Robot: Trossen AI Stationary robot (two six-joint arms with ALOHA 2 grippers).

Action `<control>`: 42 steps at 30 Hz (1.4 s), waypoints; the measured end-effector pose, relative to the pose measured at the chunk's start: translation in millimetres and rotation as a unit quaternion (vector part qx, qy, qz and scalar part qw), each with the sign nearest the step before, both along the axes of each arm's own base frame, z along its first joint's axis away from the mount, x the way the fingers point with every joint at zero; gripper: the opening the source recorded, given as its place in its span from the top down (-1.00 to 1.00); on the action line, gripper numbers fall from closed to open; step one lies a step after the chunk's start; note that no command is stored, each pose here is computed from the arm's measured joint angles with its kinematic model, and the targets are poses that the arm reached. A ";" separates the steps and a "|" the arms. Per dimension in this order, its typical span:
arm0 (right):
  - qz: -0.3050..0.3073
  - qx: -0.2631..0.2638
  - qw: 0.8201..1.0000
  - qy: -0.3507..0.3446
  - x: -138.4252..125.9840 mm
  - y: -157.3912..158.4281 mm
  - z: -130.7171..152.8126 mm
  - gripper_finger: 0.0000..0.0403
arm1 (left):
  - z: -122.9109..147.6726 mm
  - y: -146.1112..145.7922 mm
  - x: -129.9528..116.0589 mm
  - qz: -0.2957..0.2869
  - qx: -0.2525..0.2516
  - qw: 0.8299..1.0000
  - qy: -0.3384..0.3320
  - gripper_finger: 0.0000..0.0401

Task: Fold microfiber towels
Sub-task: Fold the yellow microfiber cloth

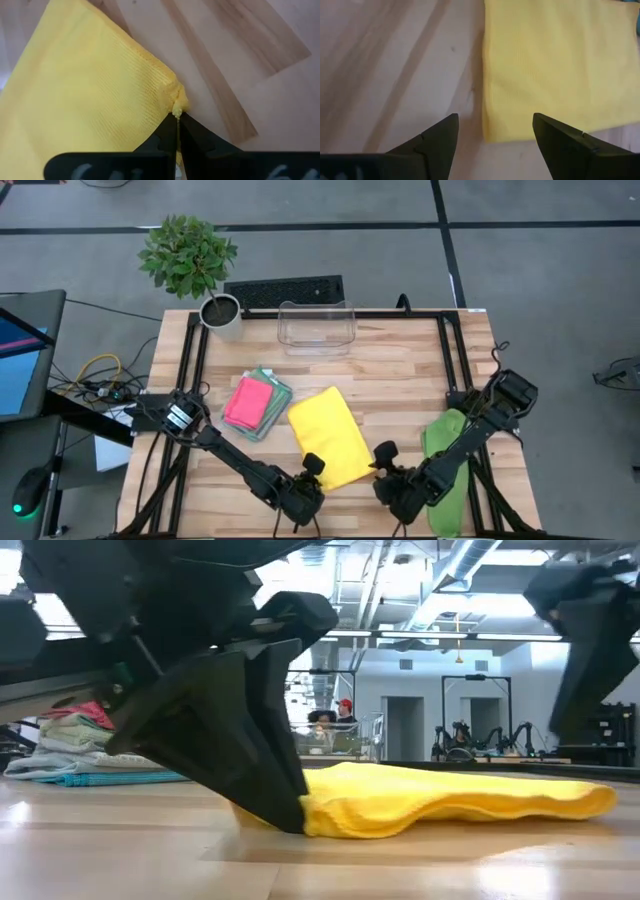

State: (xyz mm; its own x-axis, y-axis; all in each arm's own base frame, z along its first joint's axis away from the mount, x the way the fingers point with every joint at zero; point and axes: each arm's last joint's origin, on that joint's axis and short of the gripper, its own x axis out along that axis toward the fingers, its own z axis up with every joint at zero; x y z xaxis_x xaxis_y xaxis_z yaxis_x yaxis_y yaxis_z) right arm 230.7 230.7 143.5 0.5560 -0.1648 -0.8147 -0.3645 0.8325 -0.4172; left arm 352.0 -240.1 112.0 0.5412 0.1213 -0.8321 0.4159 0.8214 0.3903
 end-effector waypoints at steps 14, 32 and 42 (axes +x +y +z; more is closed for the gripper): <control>0.012 0.005 1.000 -0.028 3.3 -14.8 -28.9 -0.40 | 2.2 1.0 -2.6 0.007 -0.001 1.000 0.007 0.99; -0.033 -0.002 0.999 -0.019 2.2 -13.6 -47.7 0.17 | 2.1 1.2 -2.7 0.012 0.000 1.000 0.006 0.99; -0.034 0.017 0.999 0.007 1.6 -6.9 -44.1 0.92 | 13.2 1.2 -7.3 0.028 -0.010 1.000 -0.001 0.99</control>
